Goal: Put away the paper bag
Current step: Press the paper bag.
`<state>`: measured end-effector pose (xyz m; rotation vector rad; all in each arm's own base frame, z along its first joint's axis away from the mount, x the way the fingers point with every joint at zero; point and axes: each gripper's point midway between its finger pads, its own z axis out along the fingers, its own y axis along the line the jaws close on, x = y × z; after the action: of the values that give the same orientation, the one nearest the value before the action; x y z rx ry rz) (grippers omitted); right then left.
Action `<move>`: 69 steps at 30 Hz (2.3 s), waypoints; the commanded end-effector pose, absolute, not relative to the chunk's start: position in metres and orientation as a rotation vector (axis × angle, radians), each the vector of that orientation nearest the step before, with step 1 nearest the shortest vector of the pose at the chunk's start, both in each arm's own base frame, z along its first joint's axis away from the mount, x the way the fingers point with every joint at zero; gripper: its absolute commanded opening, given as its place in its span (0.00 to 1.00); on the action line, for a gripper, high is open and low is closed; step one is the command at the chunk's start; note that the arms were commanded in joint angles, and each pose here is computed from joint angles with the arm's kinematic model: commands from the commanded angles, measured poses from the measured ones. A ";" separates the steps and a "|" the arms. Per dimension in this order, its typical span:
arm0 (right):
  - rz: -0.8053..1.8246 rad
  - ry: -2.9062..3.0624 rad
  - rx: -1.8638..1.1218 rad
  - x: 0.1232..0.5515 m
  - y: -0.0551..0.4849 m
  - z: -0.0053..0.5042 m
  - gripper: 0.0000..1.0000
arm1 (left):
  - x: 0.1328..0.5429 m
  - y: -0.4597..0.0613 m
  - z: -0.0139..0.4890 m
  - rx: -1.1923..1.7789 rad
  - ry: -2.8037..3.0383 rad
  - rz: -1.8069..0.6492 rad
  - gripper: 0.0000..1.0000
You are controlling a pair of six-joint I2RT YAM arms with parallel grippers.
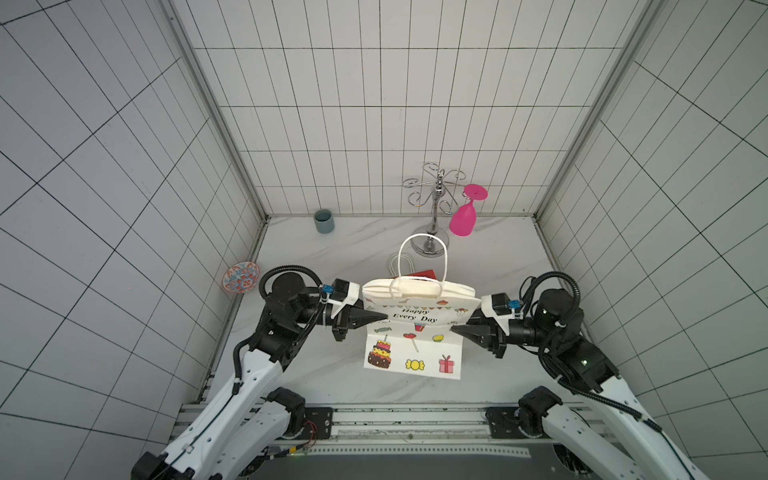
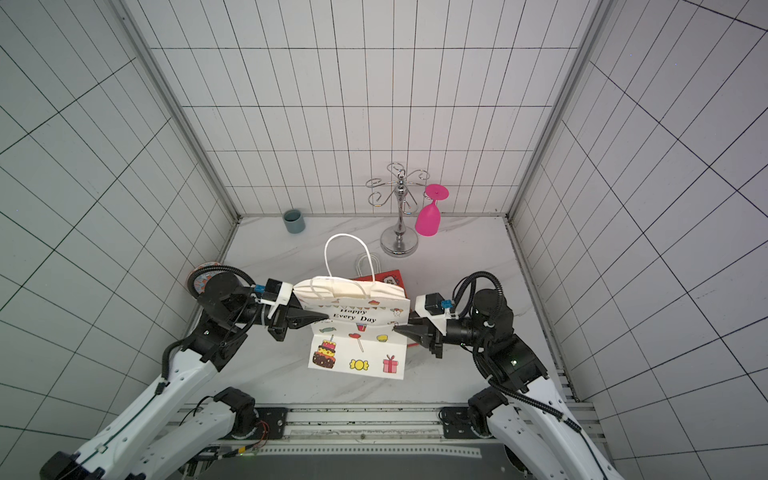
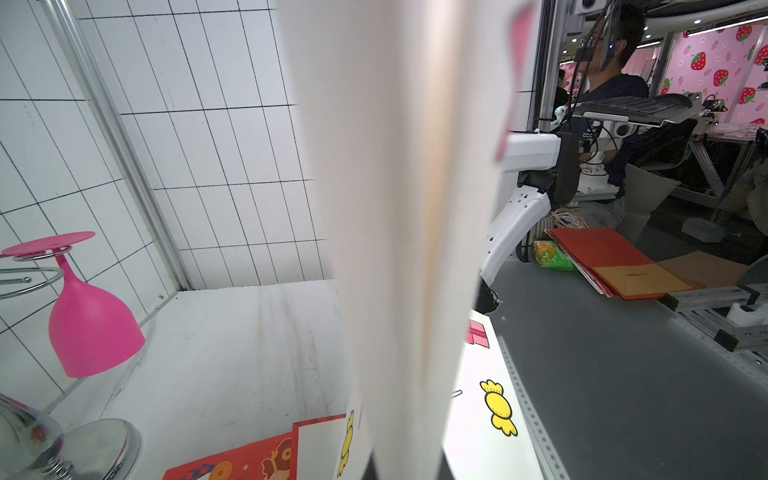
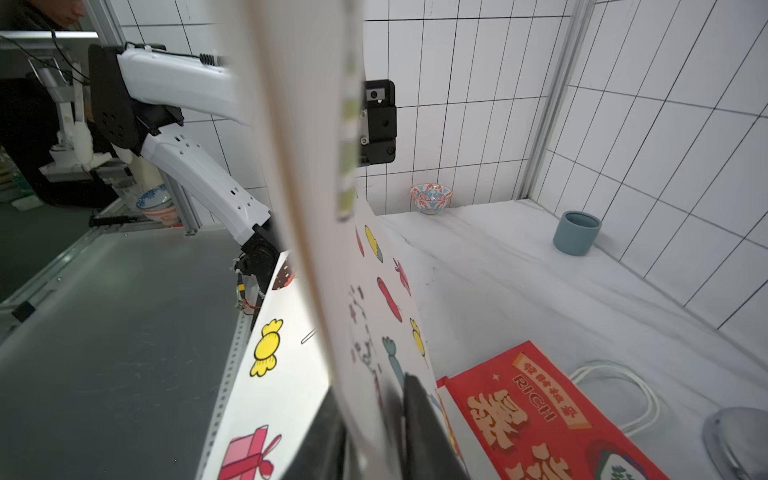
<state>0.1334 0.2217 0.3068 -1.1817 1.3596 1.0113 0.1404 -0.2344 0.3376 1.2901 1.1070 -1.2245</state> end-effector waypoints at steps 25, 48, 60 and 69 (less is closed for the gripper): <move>0.888 1.341 -1.074 0.132 0.206 0.306 0.53 | 0.138 -0.230 0.377 1.282 1.038 -1.175 0.00; 0.599 1.204 -0.994 0.173 0.207 0.284 0.81 | 0.154 -0.219 0.428 1.023 1.127 -1.268 0.00; 0.644 1.070 -1.122 0.155 0.220 0.314 0.86 | 0.139 -0.226 0.400 1.160 1.160 -1.330 0.00; 0.828 0.967 -1.217 0.118 0.228 0.335 0.82 | 0.145 -0.232 0.388 1.181 1.184 -1.334 0.00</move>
<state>0.1434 0.2264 0.2807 -1.1881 1.1534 0.7751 0.1489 -0.2299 0.3904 1.1420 1.1876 -1.3204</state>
